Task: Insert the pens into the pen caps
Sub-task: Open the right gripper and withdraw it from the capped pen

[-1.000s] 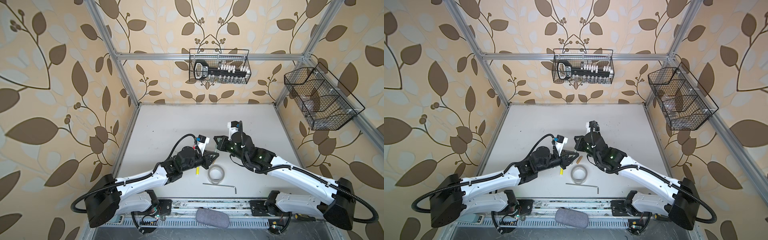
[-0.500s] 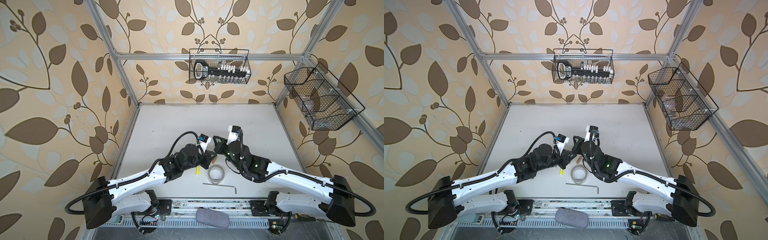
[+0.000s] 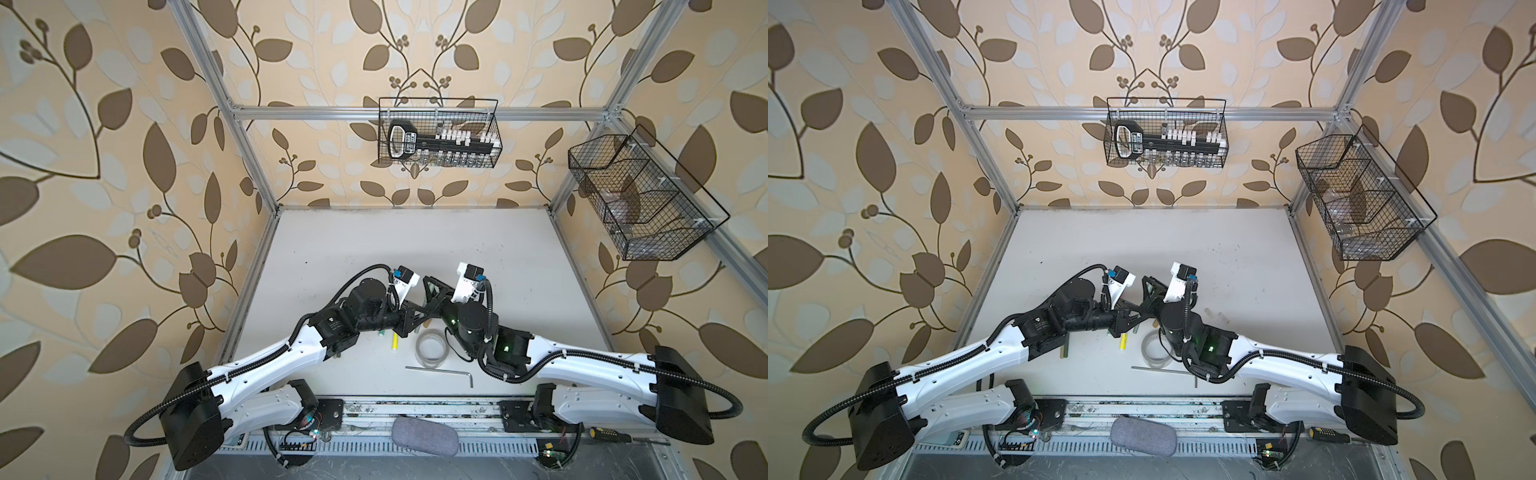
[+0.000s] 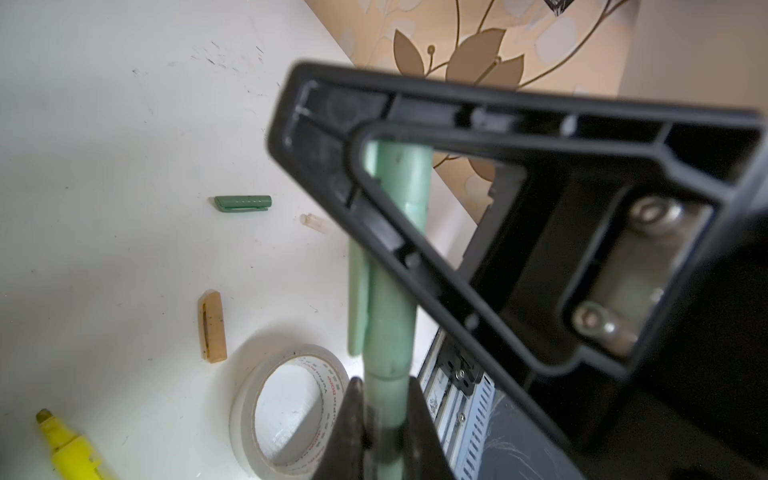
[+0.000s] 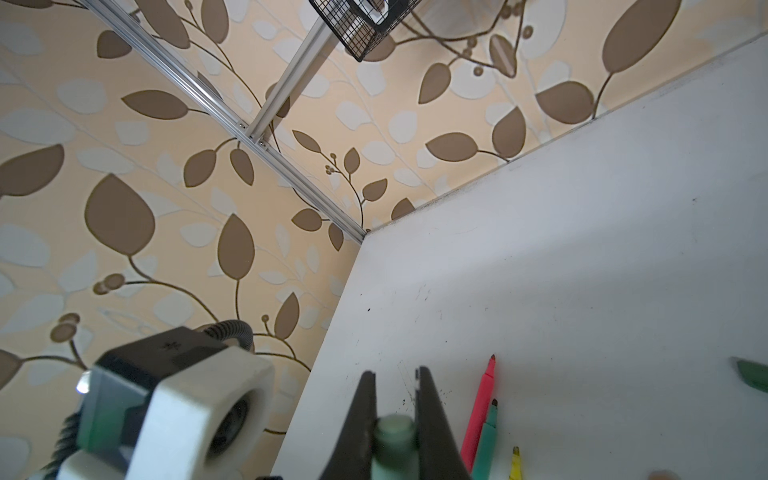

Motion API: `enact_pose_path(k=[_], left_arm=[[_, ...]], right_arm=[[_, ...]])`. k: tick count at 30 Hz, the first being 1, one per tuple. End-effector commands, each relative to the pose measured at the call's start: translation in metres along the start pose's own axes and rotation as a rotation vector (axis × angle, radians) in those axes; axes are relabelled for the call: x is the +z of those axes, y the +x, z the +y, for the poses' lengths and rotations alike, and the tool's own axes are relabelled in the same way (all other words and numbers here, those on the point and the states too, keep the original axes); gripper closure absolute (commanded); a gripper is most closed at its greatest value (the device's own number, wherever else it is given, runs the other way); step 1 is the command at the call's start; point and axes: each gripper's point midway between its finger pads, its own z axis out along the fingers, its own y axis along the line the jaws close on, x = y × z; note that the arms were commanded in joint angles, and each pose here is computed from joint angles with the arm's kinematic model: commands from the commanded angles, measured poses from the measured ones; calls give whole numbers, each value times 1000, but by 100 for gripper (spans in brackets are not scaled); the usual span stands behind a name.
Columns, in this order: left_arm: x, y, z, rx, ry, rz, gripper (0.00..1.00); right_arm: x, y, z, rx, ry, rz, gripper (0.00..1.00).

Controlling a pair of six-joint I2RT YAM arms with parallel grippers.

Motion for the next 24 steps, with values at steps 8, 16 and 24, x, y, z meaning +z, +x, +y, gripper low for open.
enact_pose_path(k=[8,16,24], left_arm=[[-71,-147,21,70,-261,-593,100],[-65,-63,106,-103,-594,-354,100],[-65,7,175,-276,-805,-232,100]], right_arm=[[-33,61,18,-110,-69,327,80],[-41,-33,-35,-153,105,156,36],[-57,-97,-153,-189,438,15,29]])
